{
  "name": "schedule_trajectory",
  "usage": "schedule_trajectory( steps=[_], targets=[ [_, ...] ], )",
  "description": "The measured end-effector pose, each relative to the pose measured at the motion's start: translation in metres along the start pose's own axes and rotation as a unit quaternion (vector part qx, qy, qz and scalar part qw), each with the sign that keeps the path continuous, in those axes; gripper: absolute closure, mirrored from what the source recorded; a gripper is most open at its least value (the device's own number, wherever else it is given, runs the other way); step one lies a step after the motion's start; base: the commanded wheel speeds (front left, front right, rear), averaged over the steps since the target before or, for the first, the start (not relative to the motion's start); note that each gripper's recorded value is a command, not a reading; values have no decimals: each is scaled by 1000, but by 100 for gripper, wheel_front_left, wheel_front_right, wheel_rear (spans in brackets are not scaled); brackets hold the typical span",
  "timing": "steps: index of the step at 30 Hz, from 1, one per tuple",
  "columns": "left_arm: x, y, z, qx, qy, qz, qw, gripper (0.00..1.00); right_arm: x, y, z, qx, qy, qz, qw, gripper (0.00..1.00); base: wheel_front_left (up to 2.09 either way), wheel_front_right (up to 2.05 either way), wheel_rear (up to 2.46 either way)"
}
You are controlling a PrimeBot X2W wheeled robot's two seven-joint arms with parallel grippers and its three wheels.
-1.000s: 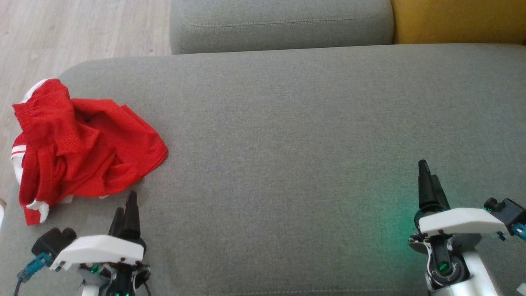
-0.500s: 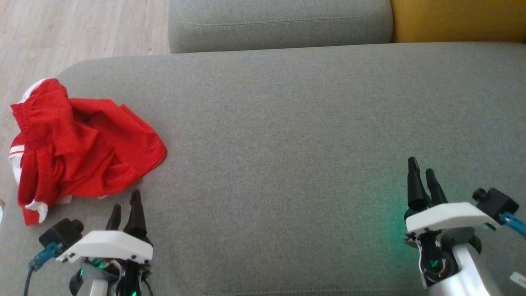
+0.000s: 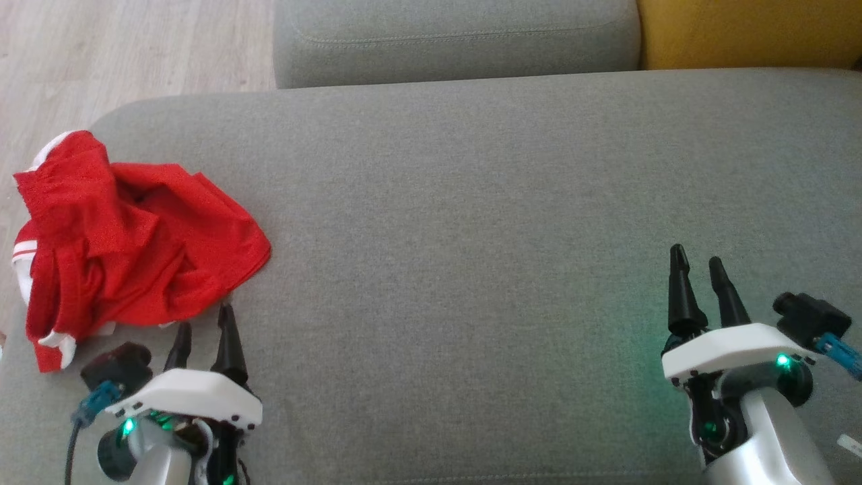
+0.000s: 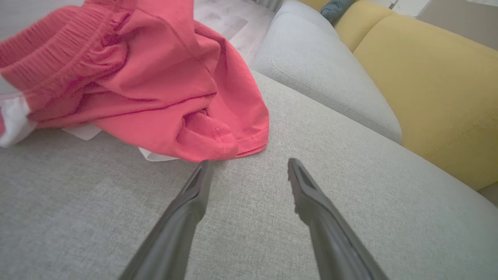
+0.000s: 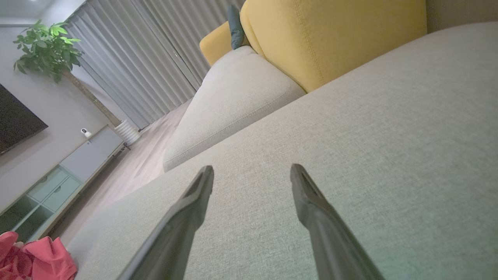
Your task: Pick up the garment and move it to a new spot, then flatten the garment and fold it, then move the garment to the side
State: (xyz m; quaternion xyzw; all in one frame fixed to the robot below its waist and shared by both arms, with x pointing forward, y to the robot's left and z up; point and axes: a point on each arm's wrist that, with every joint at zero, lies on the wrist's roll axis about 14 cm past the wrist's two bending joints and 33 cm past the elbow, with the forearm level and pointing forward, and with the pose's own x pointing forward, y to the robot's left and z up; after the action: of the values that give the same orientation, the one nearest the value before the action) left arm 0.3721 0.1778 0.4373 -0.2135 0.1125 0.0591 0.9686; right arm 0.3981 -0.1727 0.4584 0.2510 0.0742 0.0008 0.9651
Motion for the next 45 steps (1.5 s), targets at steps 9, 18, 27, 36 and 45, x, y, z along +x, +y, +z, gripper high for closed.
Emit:
schedule_trajectory(
  steps=[9, 18, 27, 36, 45],
  targets=[
    [0, -3, 9, 62, -24, 0, 998, 0, -2, 2, 8, -63, -16, 8, 998, 0, 0, 0, 0],
    [-2, -6, 12, 120, -40, -1, 992, 0, -4, 5, -4, -114, -1, 18, 993, 0, 0, 0, 0],
    [-3, -11, 12, 178, -54, -10, 983, 0, -4, 3, -6, -167, -1, 21, 986, 0, 0, 0, 0],
    [-1, -19, 14, 230, -72, -21, 970, 0, -3, -7, 9, -208, -22, 8, 978, 0, 0, 0, 0],
    [0, -21, 17, 272, -87, -22, 958, 0, -3, -7, 8, -248, -24, 15, 968, 0, 0, 0, 0]
  ],
)
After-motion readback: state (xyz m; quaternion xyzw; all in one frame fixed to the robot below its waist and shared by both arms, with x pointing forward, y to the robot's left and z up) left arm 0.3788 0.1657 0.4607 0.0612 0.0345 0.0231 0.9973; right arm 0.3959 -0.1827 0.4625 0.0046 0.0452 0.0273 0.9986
